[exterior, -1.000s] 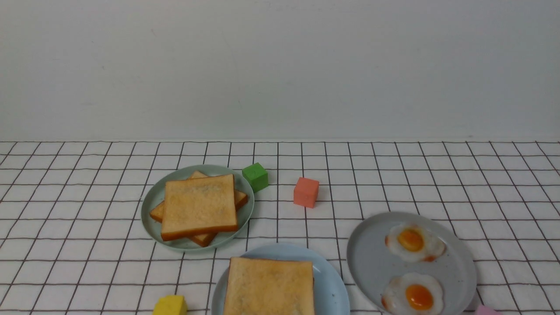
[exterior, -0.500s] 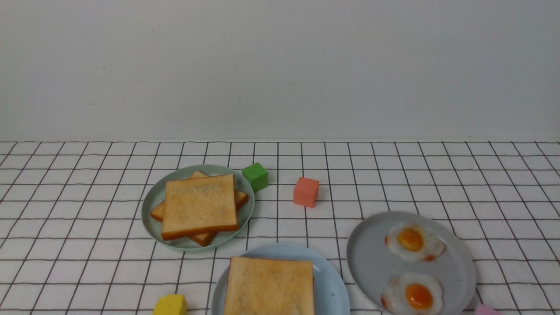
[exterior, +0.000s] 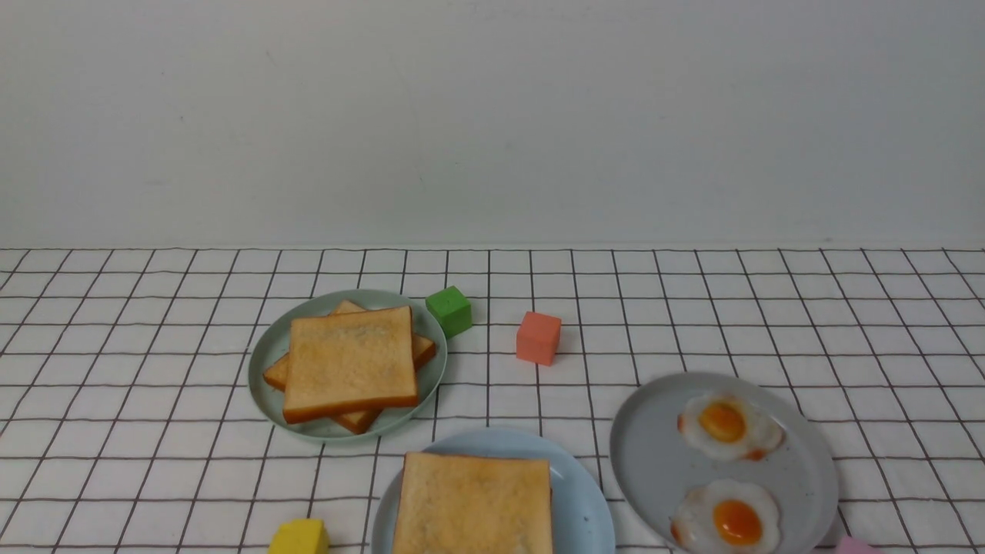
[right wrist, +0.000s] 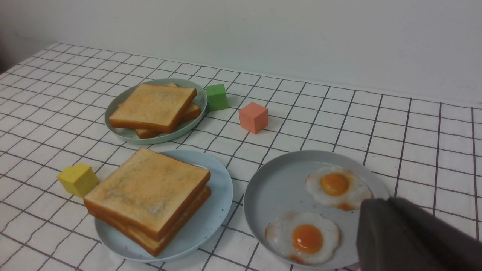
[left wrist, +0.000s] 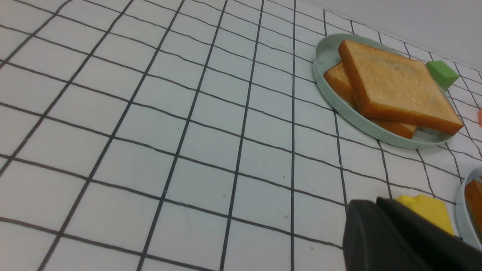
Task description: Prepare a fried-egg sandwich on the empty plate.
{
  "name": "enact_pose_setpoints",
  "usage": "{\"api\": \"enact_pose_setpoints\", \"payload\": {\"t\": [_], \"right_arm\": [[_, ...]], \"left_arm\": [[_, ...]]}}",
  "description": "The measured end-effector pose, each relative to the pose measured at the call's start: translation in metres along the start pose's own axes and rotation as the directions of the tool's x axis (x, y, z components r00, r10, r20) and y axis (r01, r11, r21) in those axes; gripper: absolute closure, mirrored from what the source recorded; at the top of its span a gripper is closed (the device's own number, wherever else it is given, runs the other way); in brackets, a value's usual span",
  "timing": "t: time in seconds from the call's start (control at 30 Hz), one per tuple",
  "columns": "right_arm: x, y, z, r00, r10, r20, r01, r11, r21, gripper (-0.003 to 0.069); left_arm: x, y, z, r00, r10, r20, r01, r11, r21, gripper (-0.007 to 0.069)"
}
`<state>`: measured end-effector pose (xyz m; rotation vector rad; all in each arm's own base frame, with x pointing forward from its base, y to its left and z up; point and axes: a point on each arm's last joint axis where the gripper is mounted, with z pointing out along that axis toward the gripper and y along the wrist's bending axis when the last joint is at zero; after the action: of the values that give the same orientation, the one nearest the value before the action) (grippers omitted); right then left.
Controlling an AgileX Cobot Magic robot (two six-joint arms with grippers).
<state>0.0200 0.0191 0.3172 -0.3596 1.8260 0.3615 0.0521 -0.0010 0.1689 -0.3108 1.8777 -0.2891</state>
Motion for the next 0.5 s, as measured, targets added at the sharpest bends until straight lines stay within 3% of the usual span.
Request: {"api": "enact_pose_setpoints", "payload": {"t": [0.5], "right_arm": [[0.0006,-0.0001,0.0004,1.0,0.0,-0.002,0.0,1.0,0.0,0.0596]], "left_arm": [[0.0,0.0,0.0,1.0,0.0,0.0,0.0,1.0,0.0,0.0587]]}}
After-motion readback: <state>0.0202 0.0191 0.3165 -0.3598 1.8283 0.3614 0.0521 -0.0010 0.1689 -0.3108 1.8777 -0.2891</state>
